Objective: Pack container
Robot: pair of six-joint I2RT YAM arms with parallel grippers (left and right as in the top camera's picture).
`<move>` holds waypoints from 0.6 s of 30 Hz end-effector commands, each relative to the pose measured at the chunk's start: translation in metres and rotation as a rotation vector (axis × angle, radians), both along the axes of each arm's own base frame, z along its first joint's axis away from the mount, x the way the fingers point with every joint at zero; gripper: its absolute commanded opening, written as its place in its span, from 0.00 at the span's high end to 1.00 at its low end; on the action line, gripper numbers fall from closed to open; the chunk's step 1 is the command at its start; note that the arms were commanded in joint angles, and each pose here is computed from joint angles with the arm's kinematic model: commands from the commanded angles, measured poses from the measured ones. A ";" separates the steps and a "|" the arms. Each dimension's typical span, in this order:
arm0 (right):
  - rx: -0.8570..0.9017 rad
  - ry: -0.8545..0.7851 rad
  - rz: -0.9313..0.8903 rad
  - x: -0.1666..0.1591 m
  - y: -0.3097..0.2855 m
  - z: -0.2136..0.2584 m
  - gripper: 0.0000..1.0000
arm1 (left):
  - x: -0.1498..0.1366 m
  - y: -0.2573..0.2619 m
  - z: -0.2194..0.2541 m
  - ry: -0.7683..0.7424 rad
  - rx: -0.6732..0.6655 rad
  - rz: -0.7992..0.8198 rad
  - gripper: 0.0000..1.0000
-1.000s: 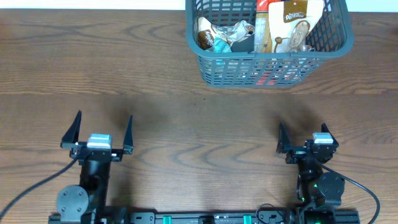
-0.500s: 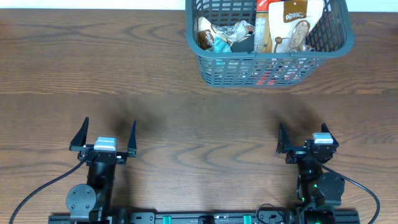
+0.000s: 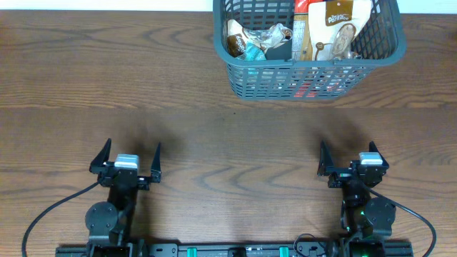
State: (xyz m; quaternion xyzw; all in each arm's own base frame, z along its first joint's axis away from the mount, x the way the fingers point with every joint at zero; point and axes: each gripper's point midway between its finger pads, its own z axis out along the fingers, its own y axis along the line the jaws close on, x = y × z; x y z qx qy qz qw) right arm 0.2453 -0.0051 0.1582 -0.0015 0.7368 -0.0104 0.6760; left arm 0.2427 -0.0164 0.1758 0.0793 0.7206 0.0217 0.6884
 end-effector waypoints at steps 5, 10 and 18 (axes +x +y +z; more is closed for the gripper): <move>-0.016 -0.001 -0.001 0.000 0.000 -0.001 0.01 | -0.002 0.000 -0.039 0.132 -0.064 0.006 0.01; -0.016 -0.001 -0.001 0.000 0.000 -0.001 0.01 | -0.002 0.001 -0.039 0.132 -0.082 0.013 0.01; -0.016 -0.001 -0.001 0.000 0.000 -0.001 0.01 | -0.002 0.002 -0.039 0.132 -0.081 0.020 0.01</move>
